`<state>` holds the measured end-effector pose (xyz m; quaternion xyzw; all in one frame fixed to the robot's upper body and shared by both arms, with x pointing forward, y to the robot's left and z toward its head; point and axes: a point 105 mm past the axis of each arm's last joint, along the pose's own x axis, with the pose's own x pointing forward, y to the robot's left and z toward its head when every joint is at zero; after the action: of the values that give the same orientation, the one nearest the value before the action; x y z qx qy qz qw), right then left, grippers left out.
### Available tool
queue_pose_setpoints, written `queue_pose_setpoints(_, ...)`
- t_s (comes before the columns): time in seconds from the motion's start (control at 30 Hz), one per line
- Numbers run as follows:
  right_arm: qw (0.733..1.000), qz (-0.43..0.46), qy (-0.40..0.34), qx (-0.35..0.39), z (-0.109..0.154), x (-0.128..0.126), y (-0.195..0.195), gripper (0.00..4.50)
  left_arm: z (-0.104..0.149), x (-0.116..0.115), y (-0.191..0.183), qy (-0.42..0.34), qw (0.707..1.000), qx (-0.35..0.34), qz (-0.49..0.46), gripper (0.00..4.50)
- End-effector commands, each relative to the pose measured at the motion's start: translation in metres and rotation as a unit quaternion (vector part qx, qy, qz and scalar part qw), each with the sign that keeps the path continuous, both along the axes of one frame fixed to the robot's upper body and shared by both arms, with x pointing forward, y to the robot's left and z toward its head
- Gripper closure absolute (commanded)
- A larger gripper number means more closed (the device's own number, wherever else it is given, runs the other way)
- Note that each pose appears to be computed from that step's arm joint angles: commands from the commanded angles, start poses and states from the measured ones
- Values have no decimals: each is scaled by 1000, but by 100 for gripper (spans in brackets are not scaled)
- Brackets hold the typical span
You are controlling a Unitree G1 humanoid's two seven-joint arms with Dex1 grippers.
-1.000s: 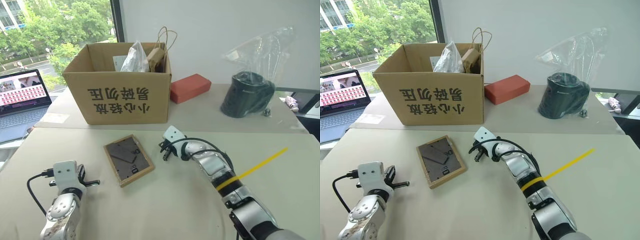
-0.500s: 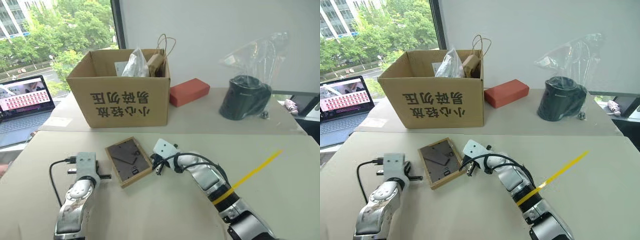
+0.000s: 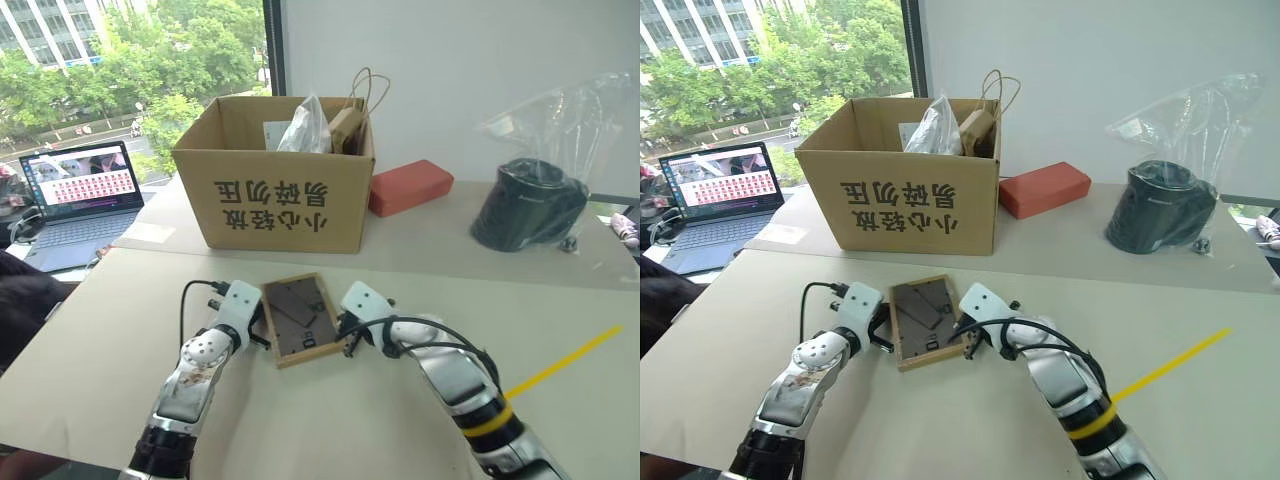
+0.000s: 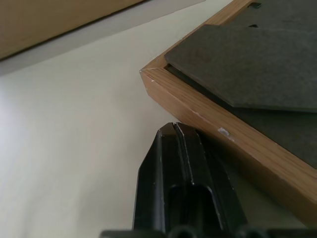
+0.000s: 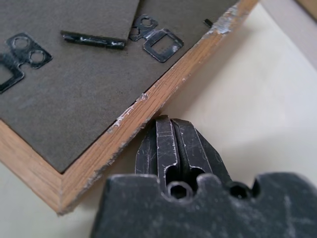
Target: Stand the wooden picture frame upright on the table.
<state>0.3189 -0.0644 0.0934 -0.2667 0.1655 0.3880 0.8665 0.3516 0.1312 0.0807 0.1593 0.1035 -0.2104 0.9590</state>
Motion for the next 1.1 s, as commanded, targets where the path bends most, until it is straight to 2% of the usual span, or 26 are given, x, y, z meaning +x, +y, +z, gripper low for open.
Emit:
queue_pose_setpoints(0.03, 996, 45, 82, 15, -13, -40, 14, 443, -18, -21, -69, 44, 986, -23, -158, 450)
queue_pose_setpoints(0.27, 994, 20, 105, 1, -10, -47, 4, 443, -11, -23, -80, 33, 974, -28, -221, 450)
queue_pose_setpoints(0.47, 991, 47, 129, -6, -9, -58, 7, 443, -5, -24, -88, 16, 964, -24, -263, 450)
queue_pose_setpoints(0.63, 989, 61, 131, -15, -8, -58, 7, 443, -9, -24, -86, 18, 962, -5, -272, 450)
queue_pose_setpoints(0.8, 992, 28, 123, -21, -10, -48, -5, 443, -10, -18, -61, 21, 975, 6, -221, 450)
queue_pose_setpoints(0.9, 995, 3, 103, -13, -6, -41, -22, 443, 3, -15, -20, -3, 986, 15, -166, 450)
queue_pose_setpoints(1.03, 997, 0, 83, -3, -3, -39, -44, 450, 23, -26, 16, -57, 982, 69, -169, 350)
queue_pose_setpoints(1.1, 996, 8, 88, -5, -5, -41, -51, 450, 32, -33, 25, -108, 966, 126, -200, 266)
